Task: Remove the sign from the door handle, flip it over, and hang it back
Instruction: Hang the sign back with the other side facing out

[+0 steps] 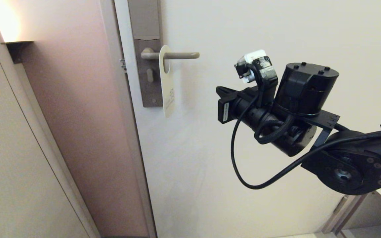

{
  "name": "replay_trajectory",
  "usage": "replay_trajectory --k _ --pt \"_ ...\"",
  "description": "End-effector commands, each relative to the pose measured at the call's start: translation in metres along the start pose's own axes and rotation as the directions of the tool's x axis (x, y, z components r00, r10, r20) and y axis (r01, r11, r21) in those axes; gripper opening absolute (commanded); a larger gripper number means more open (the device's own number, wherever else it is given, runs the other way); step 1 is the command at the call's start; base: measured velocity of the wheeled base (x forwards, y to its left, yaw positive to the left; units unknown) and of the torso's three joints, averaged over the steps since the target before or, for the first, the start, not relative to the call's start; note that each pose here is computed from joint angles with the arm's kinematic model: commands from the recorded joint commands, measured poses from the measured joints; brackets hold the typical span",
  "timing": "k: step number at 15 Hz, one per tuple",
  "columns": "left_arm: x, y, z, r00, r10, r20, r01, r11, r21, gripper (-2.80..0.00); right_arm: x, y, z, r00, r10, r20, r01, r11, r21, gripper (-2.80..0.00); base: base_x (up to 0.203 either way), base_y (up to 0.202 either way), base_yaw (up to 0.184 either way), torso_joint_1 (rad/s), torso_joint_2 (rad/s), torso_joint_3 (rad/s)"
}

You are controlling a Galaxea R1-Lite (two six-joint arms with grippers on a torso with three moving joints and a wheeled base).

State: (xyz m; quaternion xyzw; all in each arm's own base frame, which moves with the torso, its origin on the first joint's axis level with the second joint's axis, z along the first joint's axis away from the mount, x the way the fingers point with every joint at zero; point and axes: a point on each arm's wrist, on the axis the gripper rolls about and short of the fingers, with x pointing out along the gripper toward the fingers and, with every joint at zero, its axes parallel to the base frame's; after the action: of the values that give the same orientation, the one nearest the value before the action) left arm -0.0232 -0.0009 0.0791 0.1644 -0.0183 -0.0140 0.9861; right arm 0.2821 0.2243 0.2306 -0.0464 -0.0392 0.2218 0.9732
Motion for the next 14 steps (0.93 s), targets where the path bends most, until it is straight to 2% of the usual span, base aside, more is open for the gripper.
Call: replay_trajectory --k 1,4,8,11,14 --pt "0.000 0.000 0.000 1.000 0.000 -0.001 0.000 1.000 0.002 -2.80 -0.003 0.000 -0.001 1.000 -0.024 -0.009 0.024 1.000 -0.003 -2.80 0.000 0.000 0.000 0.000 0.00 0.000" --pt "0.000 0.000 0.000 1.000 0.000 -0.001 0.000 1.000 0.002 -2.80 -0.003 0.000 -0.005 0.997 -0.063 -0.045 0.063 0.998 -0.013 -2.80 0.000 0.000 0.000 0.000 0.00 0.000" --pt "0.000 0.000 0.000 1.000 0.001 -0.001 -0.001 1.000 0.002 -2.80 -0.004 0.012 -0.002 0.999 -0.016 -0.034 0.016 1.000 0.000 -2.80 0.000 0.000 0.000 0.000 0.00 0.000" --pt "0.000 0.000 0.000 1.000 0.000 -0.001 0.000 1.000 0.002 -2.80 0.009 0.017 0.004 1.000 0.013 -0.014 -0.013 0.999 0.034 -2.80 0.000 0.000 0.000 0.000 0.00 0.000" --pt "0.000 0.000 0.000 1.000 0.000 -0.001 0.000 1.000 0.002 -2.80 0.023 0.020 0.018 0.998 0.011 -0.054 -0.007 0.996 0.089 -2.80 0.000 0.000 0.000 0.000 0.00 0.000"
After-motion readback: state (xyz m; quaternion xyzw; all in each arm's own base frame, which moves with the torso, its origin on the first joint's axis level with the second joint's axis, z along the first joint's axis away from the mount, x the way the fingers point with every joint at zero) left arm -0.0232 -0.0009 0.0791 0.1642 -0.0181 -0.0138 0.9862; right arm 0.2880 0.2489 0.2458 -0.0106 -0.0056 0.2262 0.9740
